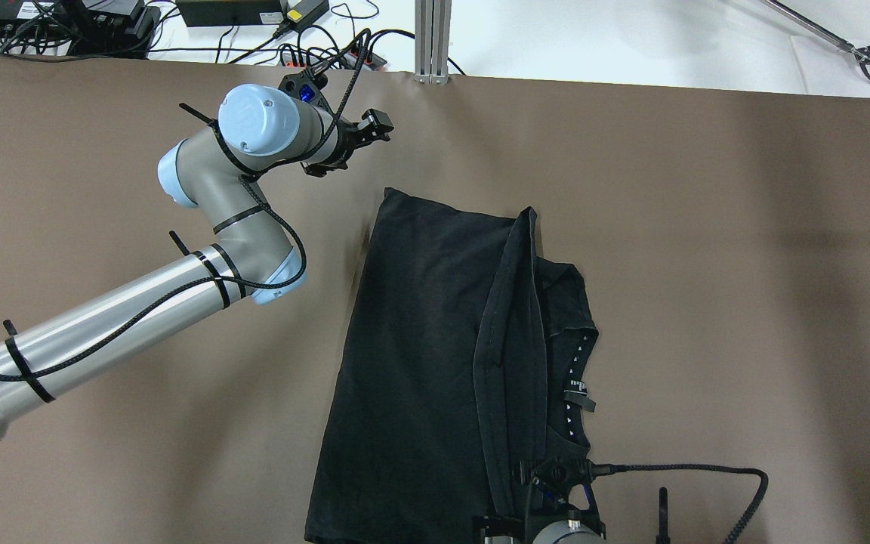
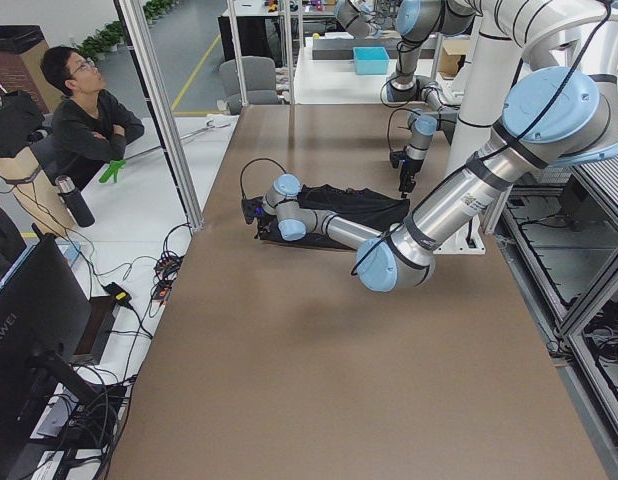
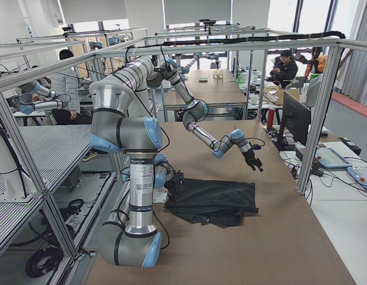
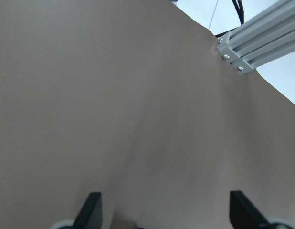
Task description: Fold clothes
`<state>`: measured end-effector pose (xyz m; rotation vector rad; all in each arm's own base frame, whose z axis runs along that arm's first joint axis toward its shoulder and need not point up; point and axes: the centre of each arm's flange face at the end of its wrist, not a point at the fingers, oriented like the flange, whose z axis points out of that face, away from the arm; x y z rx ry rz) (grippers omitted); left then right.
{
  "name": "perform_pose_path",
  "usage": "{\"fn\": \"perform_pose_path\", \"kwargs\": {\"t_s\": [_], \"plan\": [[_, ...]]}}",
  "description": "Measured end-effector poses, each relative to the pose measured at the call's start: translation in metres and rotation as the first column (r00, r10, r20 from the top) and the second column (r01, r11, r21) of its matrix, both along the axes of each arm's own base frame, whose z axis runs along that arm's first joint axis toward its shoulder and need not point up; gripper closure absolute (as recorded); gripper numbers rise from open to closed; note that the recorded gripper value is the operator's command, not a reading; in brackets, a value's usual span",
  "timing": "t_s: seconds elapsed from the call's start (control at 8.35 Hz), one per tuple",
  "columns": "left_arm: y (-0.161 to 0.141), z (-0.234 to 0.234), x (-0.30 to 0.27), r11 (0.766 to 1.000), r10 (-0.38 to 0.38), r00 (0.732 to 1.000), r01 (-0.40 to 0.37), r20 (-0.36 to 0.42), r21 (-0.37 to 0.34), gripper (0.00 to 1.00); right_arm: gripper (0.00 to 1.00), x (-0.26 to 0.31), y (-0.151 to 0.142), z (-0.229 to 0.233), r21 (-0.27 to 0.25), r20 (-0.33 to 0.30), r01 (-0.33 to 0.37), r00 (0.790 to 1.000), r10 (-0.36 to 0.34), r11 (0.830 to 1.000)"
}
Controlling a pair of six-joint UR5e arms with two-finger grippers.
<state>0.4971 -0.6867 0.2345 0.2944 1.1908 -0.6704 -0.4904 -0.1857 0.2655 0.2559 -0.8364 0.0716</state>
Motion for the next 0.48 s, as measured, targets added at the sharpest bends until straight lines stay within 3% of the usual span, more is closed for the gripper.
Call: {"fn": "perform_pose_path", "kwargs": {"t_s": [0.12,0.24,0.36,0.48], "plan": [[0.000,0.000,0.000,1.000,0.000,1.000,0.000,0.000,0.000,0.06,0.10,-0.007,-0.019,-0.004,0.055,-0.023,0.013,1.000,-0.012,0.998],[0.000,0.000,0.000,1.000,-0.001,1.000,0.001,0.000,0.000,0.06,0.46,-0.018,-0.040,-0.009,0.107,-0.054,0.029,0.998,-0.023,0.994],[0.000,0.000,0.000,1.000,-0.001,1.000,0.001,0.000,0.000,0.06,0.59,-0.025,-0.052,-0.008,0.130,-0.086,0.036,0.996,-0.025,0.991],[0.000,0.001,0.000,1.000,-0.001,1.000,0.001,0.000,0.000,0.06,0.61,-0.033,-0.059,-0.002,0.138,-0.120,0.045,0.992,-0.028,0.989]]}}
